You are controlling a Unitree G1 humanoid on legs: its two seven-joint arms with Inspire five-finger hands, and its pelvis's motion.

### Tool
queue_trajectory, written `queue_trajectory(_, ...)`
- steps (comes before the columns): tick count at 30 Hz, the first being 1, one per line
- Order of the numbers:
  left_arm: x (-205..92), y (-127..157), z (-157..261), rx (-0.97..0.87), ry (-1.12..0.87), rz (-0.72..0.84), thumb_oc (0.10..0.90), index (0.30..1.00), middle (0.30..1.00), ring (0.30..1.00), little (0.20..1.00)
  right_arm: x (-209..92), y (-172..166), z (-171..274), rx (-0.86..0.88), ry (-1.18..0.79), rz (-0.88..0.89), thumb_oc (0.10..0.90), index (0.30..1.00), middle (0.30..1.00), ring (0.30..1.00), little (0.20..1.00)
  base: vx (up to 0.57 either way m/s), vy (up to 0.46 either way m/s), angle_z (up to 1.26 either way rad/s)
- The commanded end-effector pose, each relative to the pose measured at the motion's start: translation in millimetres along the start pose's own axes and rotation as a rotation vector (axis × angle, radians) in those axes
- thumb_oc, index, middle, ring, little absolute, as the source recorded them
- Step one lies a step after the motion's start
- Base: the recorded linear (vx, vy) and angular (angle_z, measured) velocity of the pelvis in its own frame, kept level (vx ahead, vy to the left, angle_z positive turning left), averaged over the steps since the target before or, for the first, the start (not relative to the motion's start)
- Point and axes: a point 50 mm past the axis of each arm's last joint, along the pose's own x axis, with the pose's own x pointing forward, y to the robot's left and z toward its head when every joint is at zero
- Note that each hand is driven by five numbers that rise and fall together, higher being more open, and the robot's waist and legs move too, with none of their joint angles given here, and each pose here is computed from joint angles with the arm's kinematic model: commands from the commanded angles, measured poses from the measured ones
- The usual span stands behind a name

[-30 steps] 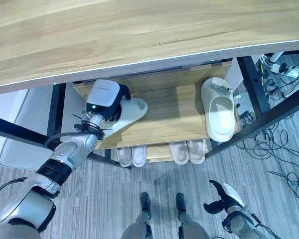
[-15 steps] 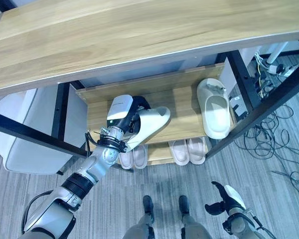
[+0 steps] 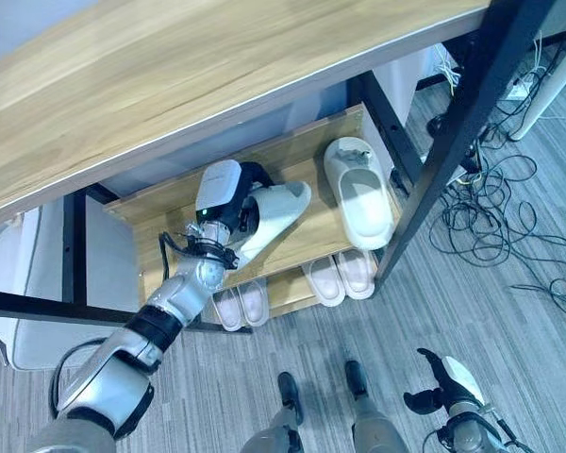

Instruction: Arrange the slippers neatly on the shoe rack.

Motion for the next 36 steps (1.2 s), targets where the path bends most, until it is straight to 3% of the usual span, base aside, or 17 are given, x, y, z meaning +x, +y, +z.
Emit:
queue_trajectory(1, 40, 51, 26, -0.012, -0.072, 0.24, 0.4, 0.3, 0.3, 0.3, 0.3, -5, -26, -8, -0.024, -0.043, -0.082, 0.8, 0.9, 0.9, 0.9, 0.9, 0.01, -0.023, -0.08)
queue_trajectory(6, 53, 70, 22, 0.081, -0.065, 0.26, 0.4, 0.3, 0.3, 0.3, 0.3, -2, -25, -5, -0.021, -0.048, -0.077, 0.8, 0.9, 0.9, 0.9, 0.9, 0.0, -0.012, -0.08)
queue_trajectory(7, 55, 74, 22, 0.093, -0.065, 0.269, 0.444, 0.366, 0.366, 0.366, 0.366, -2, -22, -5, -0.018, -0.041, -0.073, 0.8, 0.9, 0.9, 0.9, 0.9, 0.0, 0.0, 0.0)
queue_trajectory(8, 55, 74, 22, 0.093, -0.066, 0.269, 0.533, 0.5, 0.5, 0.5, 0.5, -2, -22, -5, -0.018, -0.041, -0.073, 0.8, 0.9, 0.9, 0.9, 0.9, 0.0, 0.0, 0.0)
queue_trajectory(9, 58, 79, 22, 0.111, -0.064, 0.279, 0.8, 0.9, 0.9, 0.9, 0.9, -1, -19, -5, -0.014, -0.038, -0.066, 0.8, 0.9, 0.9, 0.9, 0.9, 0.0, 0.0, 0.0)
queue_trajectory(16, 60, 79, 30, 0.097, -0.091, 0.295, 0.8, 0.9, 0.9, 0.9, 0.9, -1, -14, -4, 0.0, -0.04, -0.059, 0.8, 0.9, 0.9, 0.9, 0.9, 0.0, 0.0, 0.0)
queue_trajectory(36, 39, 42, 29, 0.047, -0.105, 0.184, 0.8, 0.9, 0.9, 0.9, 0.9, -2, -11, -3, -0.007, -0.048, -0.05, 0.8, 0.9, 0.9, 0.9, 0.9, -0.01, 0.003, 0.04)
